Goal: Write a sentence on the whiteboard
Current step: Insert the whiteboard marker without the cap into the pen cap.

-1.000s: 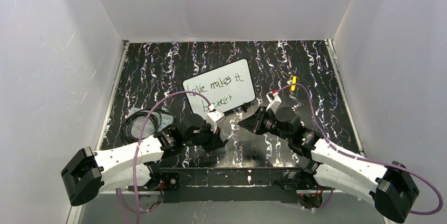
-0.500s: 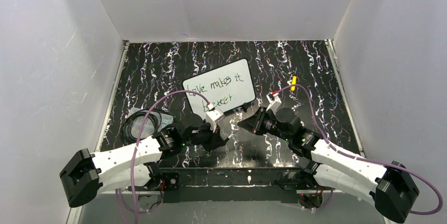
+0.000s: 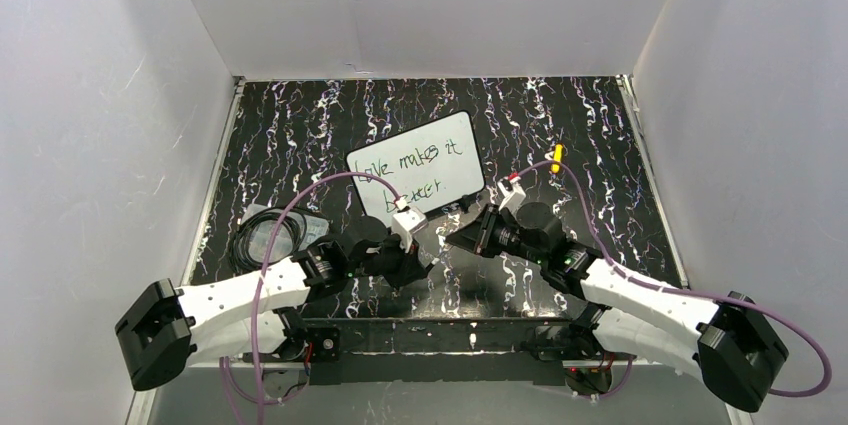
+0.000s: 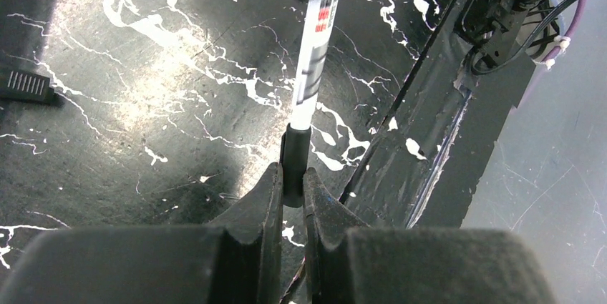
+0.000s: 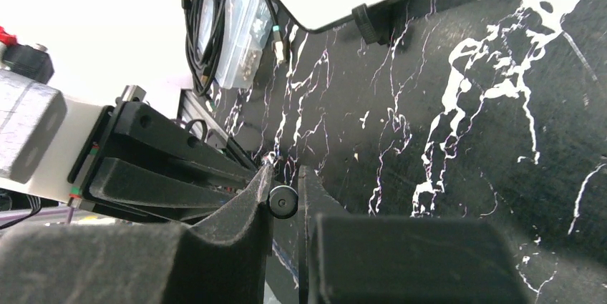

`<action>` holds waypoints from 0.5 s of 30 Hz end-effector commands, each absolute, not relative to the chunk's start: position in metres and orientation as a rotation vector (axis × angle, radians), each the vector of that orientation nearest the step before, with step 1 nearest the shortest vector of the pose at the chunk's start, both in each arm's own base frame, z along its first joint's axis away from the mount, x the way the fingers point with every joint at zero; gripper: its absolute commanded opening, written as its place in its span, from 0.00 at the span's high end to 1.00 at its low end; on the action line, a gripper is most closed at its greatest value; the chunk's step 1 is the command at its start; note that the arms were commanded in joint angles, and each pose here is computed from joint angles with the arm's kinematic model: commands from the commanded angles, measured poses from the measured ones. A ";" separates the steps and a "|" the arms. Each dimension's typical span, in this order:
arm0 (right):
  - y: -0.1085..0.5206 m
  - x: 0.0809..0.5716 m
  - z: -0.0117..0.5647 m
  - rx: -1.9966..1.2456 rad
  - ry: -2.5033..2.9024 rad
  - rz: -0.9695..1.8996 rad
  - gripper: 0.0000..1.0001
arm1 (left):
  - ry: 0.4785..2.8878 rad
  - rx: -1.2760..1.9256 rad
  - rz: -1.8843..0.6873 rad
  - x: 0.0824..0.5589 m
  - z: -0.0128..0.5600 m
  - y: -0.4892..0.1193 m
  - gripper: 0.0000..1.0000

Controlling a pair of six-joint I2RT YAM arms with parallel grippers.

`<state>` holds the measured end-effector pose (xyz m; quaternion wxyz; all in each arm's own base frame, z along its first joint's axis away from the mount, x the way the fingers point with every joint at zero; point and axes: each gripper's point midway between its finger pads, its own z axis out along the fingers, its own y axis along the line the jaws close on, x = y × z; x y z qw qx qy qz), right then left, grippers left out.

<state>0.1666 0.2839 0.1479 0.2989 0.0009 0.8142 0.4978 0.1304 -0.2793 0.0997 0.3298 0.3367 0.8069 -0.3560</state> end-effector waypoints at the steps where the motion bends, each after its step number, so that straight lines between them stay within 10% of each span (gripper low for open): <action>1: 0.294 0.142 0.140 -0.092 2.233 1.433 0.99 | 1.922 0.832 -0.983 0.151 0.153 -0.304 1.00; 15: 0.293 0.139 0.132 -0.106 2.254 1.423 0.99 | 1.870 0.822 -0.995 0.158 0.172 -0.314 1.00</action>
